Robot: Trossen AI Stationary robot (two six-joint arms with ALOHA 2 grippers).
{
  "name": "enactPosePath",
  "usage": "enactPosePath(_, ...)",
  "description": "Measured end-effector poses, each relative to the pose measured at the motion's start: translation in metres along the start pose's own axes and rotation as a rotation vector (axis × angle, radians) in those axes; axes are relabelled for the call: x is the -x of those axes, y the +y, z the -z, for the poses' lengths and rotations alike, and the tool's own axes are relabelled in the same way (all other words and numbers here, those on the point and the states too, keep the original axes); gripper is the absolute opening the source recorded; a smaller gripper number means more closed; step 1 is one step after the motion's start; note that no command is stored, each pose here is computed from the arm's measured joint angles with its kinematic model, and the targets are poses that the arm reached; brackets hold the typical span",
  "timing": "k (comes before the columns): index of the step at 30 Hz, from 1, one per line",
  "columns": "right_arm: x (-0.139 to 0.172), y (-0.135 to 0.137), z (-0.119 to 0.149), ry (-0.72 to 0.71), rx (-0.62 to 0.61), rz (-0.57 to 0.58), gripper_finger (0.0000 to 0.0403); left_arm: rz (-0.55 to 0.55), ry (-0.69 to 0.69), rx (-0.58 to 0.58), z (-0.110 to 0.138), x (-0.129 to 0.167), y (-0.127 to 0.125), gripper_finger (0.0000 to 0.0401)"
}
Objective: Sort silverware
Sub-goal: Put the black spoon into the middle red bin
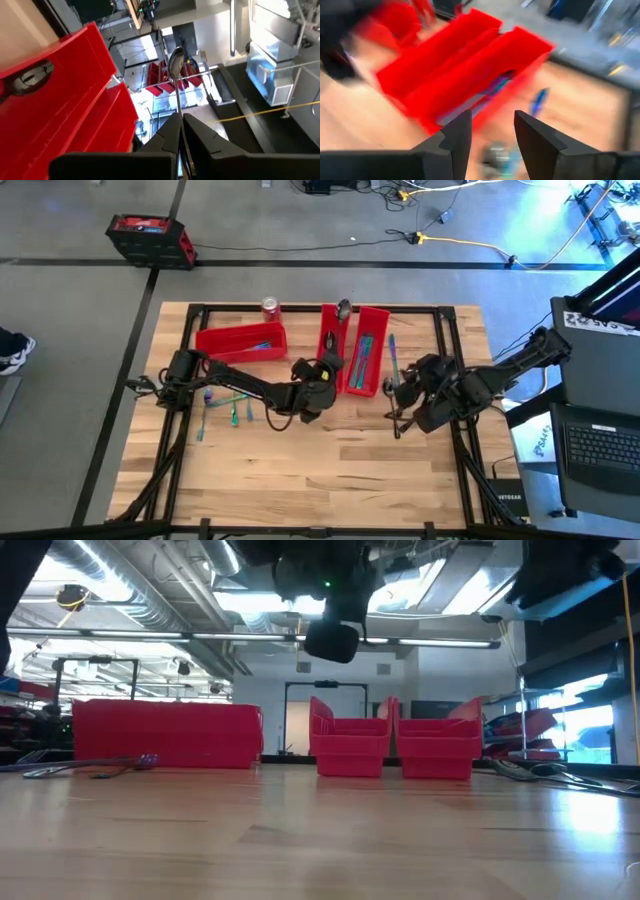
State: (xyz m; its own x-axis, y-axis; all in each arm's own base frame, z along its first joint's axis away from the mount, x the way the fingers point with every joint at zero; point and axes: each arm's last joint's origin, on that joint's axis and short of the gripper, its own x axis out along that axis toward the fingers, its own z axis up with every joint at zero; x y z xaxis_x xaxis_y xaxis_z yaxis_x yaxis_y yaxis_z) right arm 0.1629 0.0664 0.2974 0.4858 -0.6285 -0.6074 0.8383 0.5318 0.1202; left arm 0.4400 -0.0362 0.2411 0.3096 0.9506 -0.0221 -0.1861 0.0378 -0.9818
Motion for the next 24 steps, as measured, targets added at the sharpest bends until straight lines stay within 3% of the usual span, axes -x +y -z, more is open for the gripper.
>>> enactPosePath(5,0.001,0.018,-0.001,0.043,-0.159,-0.136,0.0134,-0.011,0.081,0.012,0.002,-0.001,0.004,0.0)
enactPosePath(8,0.0,0.028,-0.004,-0.074,-0.226,-0.168,0.0134,-0.024,0.096,-0.008,0.003,0.001,0.008,0.0)
enactPosePath(12,0.0,0.031,-0.005,-0.111,-0.124,-0.168,0.0134,-0.054,0.124,-0.001,0.003,0.002,0.016,0.0)
enactPosePath(24,0.0,0.033,0.002,0.136,-0.089,-0.235,0.0134,-0.095,0.216,-0.006,0.005,0.002,0.022,0.0)
